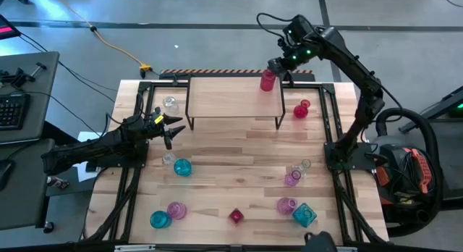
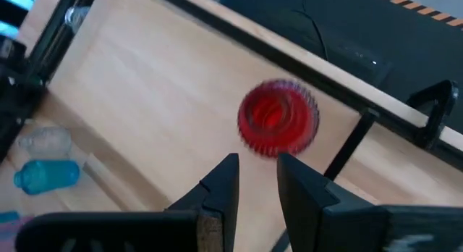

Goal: Sort vases onto shelf
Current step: Put the top left blue vase on the shelf

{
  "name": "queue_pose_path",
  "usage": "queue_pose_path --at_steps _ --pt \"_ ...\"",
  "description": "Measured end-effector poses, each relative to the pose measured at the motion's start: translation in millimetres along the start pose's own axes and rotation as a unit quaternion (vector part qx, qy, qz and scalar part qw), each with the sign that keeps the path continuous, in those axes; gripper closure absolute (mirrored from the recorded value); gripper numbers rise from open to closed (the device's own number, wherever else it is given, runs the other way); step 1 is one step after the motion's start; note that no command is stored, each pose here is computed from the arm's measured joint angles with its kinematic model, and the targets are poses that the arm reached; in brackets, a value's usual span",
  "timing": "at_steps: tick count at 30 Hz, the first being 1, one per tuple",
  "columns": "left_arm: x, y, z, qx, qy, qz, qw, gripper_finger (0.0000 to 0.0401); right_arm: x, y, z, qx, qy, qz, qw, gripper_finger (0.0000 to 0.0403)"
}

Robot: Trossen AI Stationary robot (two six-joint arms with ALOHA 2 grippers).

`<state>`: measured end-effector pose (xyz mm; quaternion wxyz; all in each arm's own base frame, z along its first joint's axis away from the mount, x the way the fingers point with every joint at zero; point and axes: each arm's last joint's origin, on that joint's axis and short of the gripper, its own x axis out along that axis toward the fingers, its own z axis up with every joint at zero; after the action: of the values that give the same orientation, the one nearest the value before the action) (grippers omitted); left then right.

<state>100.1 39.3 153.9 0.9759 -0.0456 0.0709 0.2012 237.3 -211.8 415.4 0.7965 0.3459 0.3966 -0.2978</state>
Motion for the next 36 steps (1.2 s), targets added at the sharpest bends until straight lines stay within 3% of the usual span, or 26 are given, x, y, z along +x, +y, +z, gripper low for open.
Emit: queue_pose_path --at_steps 13,20,26,30,36 --pt "0.0 0.0 0.1 0.0 0.0 0.0 1.0 0.0222 -18.0 65.9 -49.8 -0.124 0.041 0.008 0.991 0.0329" --pt "0.0 0.0 0.1 0.0 0.0 0.0 1.0 0.0222 -19.3 111.6 -81.7 -0.239 0.037 0.008 0.97 0.0329" --pt "0.0 0.0 0.1 0.0 0.0 0.0 1.0 0.0222 -7.1 142.8 -108.2 -0.329 0.001 0.058 0.943 0.0329" --pt "0.0 0.0 0.0 0.0 0.0 0.0 1.0 0.0222 13.3 138.6 -134.5 -0.346 0.006 0.079 0.935 0.0329" --pt "0.0 0.0 0.1 0.0 0.0 0.0 1.0 0.0222 38.2 103.0 -175.0 -0.28 -0.001 0.091 0.956 0.0329"
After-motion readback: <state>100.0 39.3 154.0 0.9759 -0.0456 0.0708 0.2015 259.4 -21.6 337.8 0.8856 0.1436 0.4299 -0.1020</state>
